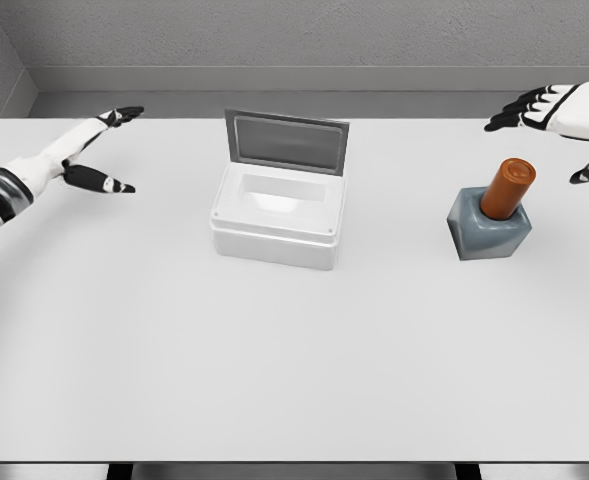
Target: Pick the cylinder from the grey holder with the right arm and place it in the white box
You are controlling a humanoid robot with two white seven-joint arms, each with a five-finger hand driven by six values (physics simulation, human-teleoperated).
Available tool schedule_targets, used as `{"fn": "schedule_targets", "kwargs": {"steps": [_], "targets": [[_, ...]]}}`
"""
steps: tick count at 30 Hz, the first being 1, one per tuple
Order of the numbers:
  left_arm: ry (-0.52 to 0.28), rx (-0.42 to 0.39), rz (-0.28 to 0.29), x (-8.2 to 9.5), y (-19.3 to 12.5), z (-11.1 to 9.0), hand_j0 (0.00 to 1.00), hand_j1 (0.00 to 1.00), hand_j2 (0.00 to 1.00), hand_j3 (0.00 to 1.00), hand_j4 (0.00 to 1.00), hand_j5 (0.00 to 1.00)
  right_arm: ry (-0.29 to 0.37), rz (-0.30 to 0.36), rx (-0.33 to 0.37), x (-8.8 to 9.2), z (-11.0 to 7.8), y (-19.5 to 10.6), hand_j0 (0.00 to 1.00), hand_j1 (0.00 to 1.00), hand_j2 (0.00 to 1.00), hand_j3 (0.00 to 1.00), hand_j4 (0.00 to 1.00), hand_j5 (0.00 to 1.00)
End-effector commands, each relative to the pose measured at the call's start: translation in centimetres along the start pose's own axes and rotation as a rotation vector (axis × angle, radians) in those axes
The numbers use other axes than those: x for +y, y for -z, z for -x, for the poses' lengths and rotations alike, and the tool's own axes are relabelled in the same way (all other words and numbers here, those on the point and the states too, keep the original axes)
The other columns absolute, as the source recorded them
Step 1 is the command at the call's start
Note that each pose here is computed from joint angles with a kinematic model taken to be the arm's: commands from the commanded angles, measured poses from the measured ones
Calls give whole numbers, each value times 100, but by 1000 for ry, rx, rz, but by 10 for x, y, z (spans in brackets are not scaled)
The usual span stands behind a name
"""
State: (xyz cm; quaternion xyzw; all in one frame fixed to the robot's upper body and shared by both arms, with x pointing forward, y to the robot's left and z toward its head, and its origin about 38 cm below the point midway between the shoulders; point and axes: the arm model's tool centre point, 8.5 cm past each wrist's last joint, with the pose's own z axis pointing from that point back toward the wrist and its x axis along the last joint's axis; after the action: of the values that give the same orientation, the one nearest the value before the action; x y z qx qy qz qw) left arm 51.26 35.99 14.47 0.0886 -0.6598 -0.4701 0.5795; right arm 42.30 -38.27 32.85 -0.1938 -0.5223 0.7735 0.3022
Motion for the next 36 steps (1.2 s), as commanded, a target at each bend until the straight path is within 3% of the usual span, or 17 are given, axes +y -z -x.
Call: {"fn": "schedule_targets", "kwargs": {"steps": [1, 3, 8, 9, 15, 19, 36], "targets": [[-44, -26, 83, -16, 10, -6, 100, 100, 100, 100, 100, 100, 3, 6, -18, 0, -3, 8, 100, 100, 100, 100, 100, 100], [-76, -45, 136, -20, 16, -13, 100, 100, 100, 100, 100, 100, 26, 31, -30, 6, -3, 18, 100, 100, 100, 100, 100, 100], [-87, -46, 135, -21, 21, -14, 100, 100, 100, 100, 100, 100, 59, 7, 1, 23, 11, 24, 100, 100, 100, 100, 100, 100], [-86, -45, 122, -14, 22, -15, 100, 100, 100, 100, 100, 100, 59, 1, 8, 23, 13, 24, 100, 100, 100, 100, 100, 100], [-107, -12, 120, -9, 26, -15, 100, 100, 100, 100, 100, 100, 52, -73, 2, 30, 16, 39, 100, 100, 100, 100, 100, 100], [-149, 14, 154, -15, 39, -15, 100, 100, 100, 100, 100, 100, 49, -113, -8, 33, 14, 45, 100, 100, 100, 100, 100, 100], [-163, 20, 149, -14, 46, -17, 100, 100, 100, 100, 100, 100, 64, -147, -3, 42, 20, 59, 100, 100, 100, 100, 100, 100]]}}
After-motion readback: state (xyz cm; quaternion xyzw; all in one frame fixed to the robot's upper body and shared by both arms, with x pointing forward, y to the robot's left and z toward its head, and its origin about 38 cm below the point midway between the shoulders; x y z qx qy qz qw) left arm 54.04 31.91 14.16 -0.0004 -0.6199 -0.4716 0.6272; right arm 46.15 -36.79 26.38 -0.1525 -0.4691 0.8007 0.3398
